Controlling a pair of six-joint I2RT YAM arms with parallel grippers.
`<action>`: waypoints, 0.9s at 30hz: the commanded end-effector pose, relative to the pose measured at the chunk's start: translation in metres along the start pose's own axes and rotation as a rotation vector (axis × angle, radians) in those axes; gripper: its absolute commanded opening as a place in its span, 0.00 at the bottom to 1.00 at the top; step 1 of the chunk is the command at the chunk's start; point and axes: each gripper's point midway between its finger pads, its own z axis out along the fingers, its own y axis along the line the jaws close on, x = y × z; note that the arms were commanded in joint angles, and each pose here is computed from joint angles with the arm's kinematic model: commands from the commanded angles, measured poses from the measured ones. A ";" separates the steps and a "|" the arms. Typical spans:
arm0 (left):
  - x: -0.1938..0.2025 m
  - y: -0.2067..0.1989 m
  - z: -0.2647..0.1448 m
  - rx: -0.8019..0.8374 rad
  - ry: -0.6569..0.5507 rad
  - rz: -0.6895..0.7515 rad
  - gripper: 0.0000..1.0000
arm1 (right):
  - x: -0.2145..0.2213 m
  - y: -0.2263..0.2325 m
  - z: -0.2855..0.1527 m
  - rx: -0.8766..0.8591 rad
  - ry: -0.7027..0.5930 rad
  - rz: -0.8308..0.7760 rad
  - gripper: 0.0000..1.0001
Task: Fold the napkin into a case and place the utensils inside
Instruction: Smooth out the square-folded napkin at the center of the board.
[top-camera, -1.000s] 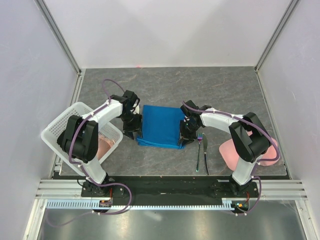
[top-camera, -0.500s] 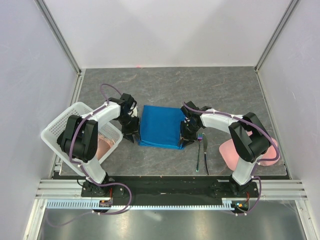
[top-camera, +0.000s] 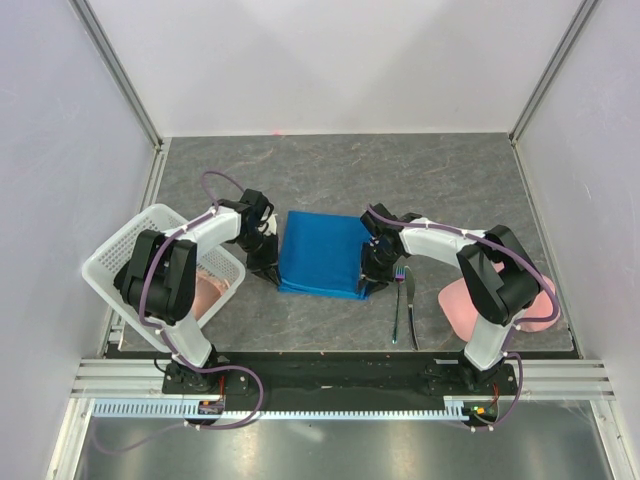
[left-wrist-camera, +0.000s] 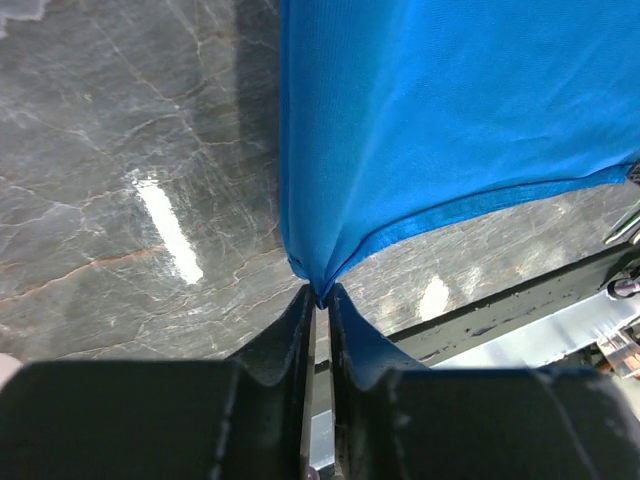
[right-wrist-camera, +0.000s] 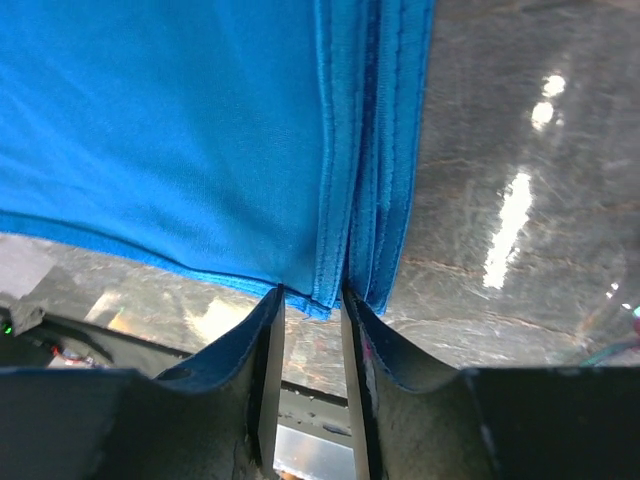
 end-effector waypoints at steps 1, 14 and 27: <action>-0.001 -0.008 -0.009 0.050 -0.041 0.026 0.13 | -0.001 -0.008 0.000 0.110 -0.035 0.030 0.35; 0.000 -0.017 -0.008 0.106 -0.047 0.013 0.12 | -0.003 -0.019 0.009 0.246 -0.092 0.076 0.24; -0.004 -0.030 -0.024 0.147 -0.090 0.022 0.11 | -0.021 0.013 -0.029 0.187 -0.172 -0.028 0.00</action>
